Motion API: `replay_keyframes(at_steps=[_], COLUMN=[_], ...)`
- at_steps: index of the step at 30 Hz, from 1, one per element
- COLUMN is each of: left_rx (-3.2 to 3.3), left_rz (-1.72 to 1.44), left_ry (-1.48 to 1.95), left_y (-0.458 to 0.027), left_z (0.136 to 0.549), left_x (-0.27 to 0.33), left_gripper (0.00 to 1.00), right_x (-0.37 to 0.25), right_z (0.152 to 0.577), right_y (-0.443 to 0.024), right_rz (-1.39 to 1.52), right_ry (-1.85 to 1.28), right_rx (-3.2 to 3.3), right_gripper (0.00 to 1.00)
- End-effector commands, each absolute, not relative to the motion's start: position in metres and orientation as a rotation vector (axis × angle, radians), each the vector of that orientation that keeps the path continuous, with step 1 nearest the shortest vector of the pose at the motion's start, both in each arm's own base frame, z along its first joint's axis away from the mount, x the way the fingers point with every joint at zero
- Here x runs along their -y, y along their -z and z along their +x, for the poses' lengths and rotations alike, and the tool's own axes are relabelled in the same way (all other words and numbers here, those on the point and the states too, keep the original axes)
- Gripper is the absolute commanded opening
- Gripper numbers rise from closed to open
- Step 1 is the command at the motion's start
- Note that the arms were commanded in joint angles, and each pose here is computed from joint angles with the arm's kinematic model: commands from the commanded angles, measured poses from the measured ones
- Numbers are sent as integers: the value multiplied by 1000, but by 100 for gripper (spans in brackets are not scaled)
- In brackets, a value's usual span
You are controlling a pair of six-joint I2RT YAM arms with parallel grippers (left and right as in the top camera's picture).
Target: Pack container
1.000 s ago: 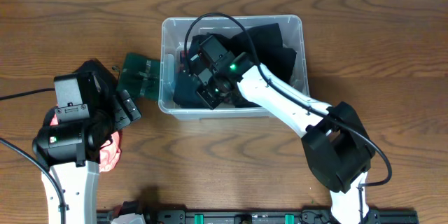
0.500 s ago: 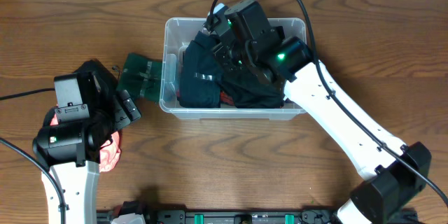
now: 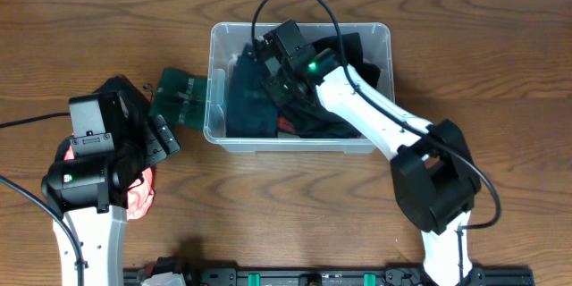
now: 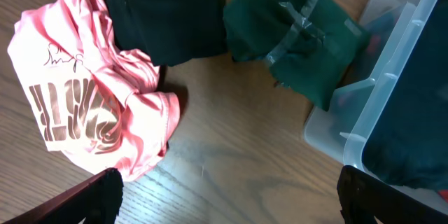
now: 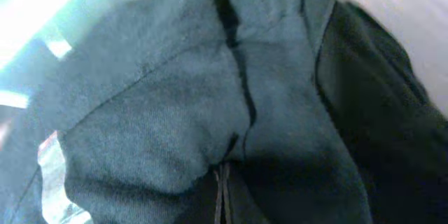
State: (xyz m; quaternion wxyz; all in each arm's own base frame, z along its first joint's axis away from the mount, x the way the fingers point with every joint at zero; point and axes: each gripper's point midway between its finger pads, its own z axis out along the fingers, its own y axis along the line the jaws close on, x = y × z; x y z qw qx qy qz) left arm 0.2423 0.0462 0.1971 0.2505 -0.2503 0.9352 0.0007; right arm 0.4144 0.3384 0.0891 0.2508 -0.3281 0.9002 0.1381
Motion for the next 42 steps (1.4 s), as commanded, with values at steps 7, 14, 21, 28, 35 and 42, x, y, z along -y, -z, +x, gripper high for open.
replay_keyframes(at_steps=[7, 14, 21, 28, 35, 42], left_rx=[-2538, -2538, -2519, -2513, -2516, -2516], left_rz=[-702, -702, -698, -713, -717, -717], left_ry=[-15, -15, -13, -7, -7, -7], left_y=[-199, -199, -202, -202, -201, -201], left_z=[242, 242, 246, 246, 247, 247], left_x=[-49, -49, -50, -50, -50, -50], left_gripper=[98, 98, 98, 98, 98, 98], right_x=[-377, -344, -298, -228, -169, -129], right_z=[405, 411, 432, 417, 402, 397], right_y=[-56, -46, -173, -237, -175, -139], right_rz=[-1023, -973, -787, -668, -536, -270], right_ry=[-600, -360, -104, -119, -47, 55], right_rx=[-2394, -2485, -2312, -2338, -2644, -2780], right_gripper=[9, 18, 76, 82, 38, 11])
